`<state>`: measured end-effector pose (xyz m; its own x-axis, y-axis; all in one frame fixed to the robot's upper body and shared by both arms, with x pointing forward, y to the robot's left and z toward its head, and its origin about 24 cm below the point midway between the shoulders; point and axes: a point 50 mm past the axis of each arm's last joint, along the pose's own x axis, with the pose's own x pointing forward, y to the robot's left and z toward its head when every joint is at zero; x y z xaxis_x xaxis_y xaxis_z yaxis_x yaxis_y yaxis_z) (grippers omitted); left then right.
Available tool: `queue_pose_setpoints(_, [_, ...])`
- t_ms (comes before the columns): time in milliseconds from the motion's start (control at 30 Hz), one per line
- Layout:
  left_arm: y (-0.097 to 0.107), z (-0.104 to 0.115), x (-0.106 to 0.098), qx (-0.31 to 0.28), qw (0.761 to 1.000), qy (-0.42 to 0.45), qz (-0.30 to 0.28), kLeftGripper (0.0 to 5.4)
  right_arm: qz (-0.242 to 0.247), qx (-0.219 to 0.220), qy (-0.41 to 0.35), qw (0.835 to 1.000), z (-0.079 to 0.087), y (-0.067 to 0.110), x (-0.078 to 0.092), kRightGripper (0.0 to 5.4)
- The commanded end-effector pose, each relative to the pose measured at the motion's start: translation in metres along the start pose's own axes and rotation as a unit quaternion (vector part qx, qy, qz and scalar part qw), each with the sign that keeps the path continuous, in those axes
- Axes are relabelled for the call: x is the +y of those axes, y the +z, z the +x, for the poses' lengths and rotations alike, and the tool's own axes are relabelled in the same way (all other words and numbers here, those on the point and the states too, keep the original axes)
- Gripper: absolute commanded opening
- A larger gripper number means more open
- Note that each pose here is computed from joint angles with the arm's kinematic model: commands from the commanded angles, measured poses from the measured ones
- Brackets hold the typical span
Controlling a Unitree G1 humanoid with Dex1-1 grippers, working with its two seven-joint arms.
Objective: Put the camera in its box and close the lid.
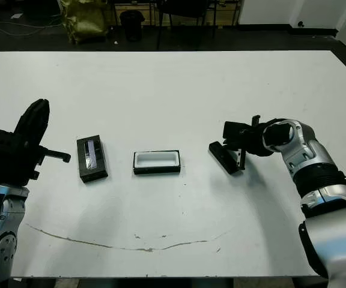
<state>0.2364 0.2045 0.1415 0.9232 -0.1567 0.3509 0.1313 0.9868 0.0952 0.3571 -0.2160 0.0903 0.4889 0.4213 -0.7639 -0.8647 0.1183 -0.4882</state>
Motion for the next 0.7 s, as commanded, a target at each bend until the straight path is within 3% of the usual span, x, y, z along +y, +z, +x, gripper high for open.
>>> queue_pose_setpoints(33, [-0.006, -0.003, 0.000, 0.019, 1.000, 0.002, -0.002, 0.00, 0.031, 0.024, -0.019, 0.999, 0.013, -0.018, 0.021, 0.03])
queue_pose_setpoints(200, [-0.006, -0.004, 0.000, 0.020, 1.000, 0.003, 0.004, 0.00, 0.096, 0.020, -0.179, 0.979, 0.002, -0.032, 0.007, 0.03])
queue_pose_setpoints(333, [-0.006, -0.004, 0.000, 0.018, 1.000, 0.003, 0.005, 0.00, 0.120, 0.017, -0.248, 0.961, -0.011, -0.033, -0.005, 0.03])
queue_pose_setpoints(533, [-0.006, -0.004, 0.000, 0.019, 1.000, 0.004, 0.005, 0.00, 0.185, -0.110, -0.316, 0.924, -0.041, -0.017, -0.010, 0.03])
queue_pose_setpoints(700, [-0.006, -0.003, 0.001, 0.018, 1.000, -0.003, -0.001, 0.00, 0.264, -0.220, -0.299, 0.890, -0.061, 0.001, 0.007, 0.03])
